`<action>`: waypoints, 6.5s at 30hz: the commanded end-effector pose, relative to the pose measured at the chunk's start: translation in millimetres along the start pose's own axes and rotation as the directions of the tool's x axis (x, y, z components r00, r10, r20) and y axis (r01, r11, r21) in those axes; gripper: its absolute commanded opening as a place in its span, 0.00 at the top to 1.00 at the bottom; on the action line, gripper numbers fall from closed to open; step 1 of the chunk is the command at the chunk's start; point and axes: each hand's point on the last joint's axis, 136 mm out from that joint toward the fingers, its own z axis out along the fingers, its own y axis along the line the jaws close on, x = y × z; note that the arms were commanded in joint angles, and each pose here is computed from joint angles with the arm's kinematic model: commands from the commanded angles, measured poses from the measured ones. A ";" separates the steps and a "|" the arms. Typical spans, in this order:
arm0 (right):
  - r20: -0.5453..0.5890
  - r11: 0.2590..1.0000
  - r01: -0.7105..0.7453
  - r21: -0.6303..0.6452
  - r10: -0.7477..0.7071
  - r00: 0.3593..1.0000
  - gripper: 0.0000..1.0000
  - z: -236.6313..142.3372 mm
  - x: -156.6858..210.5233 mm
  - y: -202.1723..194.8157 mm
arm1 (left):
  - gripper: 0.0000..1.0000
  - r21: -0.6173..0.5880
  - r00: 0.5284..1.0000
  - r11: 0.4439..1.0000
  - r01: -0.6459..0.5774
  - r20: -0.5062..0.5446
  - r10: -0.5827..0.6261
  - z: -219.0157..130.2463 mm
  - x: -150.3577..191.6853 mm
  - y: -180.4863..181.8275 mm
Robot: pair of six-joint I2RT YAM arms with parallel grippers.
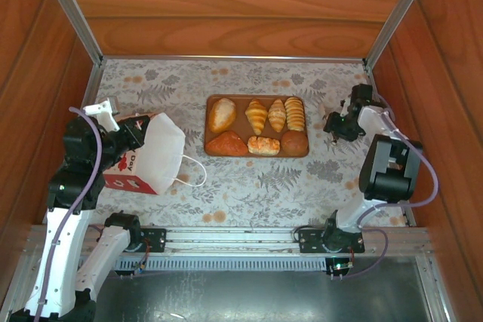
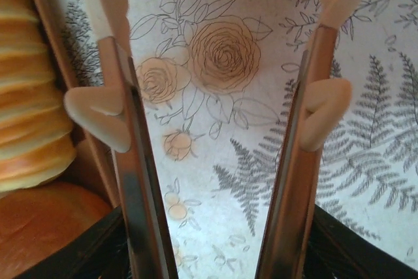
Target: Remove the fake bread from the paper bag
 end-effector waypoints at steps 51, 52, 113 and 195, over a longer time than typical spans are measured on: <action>-0.047 0.620 0.055 -0.782 -0.148 0.988 0.37 -153.9 153.2 276.5 | 1.00 0.051 0.999 0.999 -0.014 0.039 0.012 -9.2 -16.5 -20.2; -0.041 0.614 0.081 -0.785 -0.182 0.983 0.37 -152.3 163.2 290.3 | 1.00 0.052 0.999 0.999 -0.014 0.043 0.012 -10.3 -16.7 -20.5; 0.253 0.545 0.502 -0.671 -0.467 0.847 0.98 -158.0 64.0 483.1 | 1.00 -0.167 0.984 0.974 -0.151 0.073 0.165 116.3 -160.0 34.4; 0.763 0.931 0.343 0.128 -0.313 0.566 0.00 -36.2 -19.4 63.0 | 0.00 -0.620 0.888 0.716 -0.321 0.066 0.455 131.5 12.4 258.5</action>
